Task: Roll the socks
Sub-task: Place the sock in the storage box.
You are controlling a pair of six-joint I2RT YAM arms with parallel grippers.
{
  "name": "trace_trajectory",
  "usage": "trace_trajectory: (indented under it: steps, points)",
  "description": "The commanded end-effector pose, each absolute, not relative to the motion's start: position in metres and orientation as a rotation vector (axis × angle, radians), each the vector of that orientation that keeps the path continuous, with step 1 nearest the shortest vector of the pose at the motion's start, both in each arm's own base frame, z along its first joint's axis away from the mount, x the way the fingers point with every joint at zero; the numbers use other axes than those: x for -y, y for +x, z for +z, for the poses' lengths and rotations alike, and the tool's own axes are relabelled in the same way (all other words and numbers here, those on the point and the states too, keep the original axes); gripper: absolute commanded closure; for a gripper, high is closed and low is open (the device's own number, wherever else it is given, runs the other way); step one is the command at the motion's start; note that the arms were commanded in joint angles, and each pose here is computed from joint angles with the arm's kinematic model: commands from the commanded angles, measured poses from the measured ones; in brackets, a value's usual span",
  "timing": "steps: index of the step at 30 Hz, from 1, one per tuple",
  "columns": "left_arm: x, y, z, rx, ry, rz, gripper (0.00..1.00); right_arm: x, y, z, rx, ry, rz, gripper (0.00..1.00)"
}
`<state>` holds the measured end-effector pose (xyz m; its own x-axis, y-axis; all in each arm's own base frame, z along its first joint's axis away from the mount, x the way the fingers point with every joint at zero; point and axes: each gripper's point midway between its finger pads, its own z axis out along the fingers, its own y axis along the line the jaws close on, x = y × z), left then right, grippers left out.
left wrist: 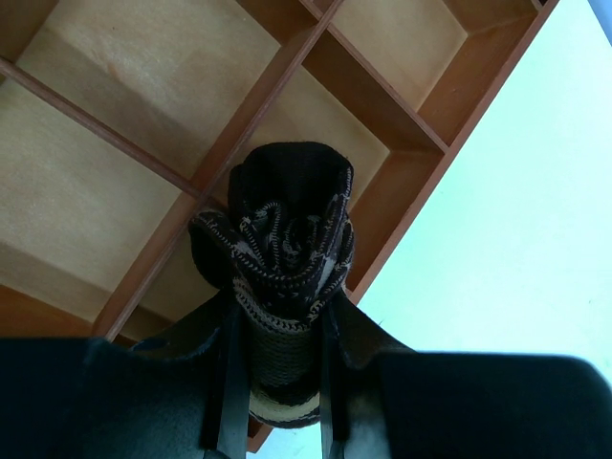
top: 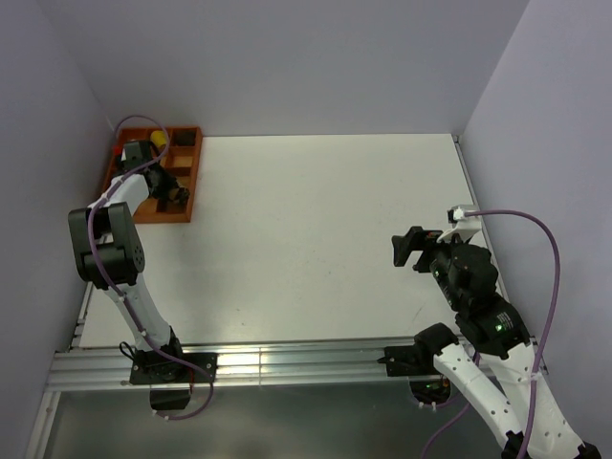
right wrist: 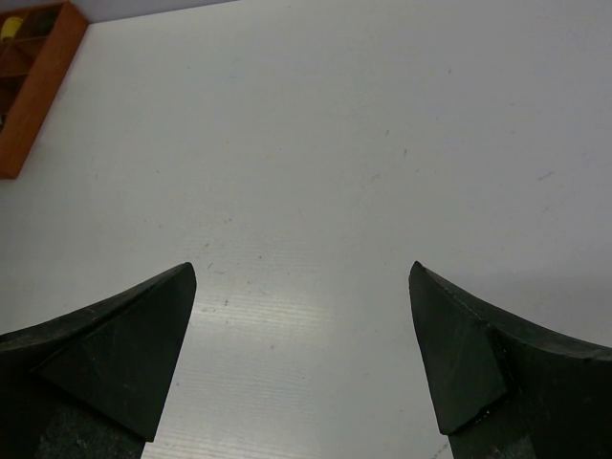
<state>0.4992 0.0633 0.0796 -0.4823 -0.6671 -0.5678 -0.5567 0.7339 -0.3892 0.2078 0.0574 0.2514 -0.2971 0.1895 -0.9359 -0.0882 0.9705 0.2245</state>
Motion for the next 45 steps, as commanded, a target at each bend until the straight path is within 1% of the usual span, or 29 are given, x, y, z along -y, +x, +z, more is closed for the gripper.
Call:
trace_trajectory:
  steps: [1,9,20,29,37,45]
  points:
    - [-0.083,0.469,0.059,-2.290,-0.914,-0.032,1.00,-0.054,0.211,0.262,-1.802,0.080,0.261,0.01]
    - [-0.081,0.463,0.065,-2.279,-0.907,-0.044,1.00,-0.054,0.210,0.262,-1.796,0.079,0.264,0.01]
    - [-0.078,0.464,0.041,-2.333,-0.895,-0.090,1.00,-0.054,0.208,0.262,-1.790,0.077,0.269,0.01]
    - [-0.068,0.444,0.017,-2.424,-0.957,-0.114,1.00,-0.055,0.209,0.261,-1.793,0.076,0.269,0.01]
    - [-0.067,0.434,0.021,-2.421,-1.019,-0.106,1.00,-0.056,0.210,0.261,-1.790,0.077,0.271,0.01]
    - [-0.064,0.427,0.011,-2.475,-1.050,-0.087,1.00,-0.055,0.209,0.262,-1.790,0.078,0.270,0.01]
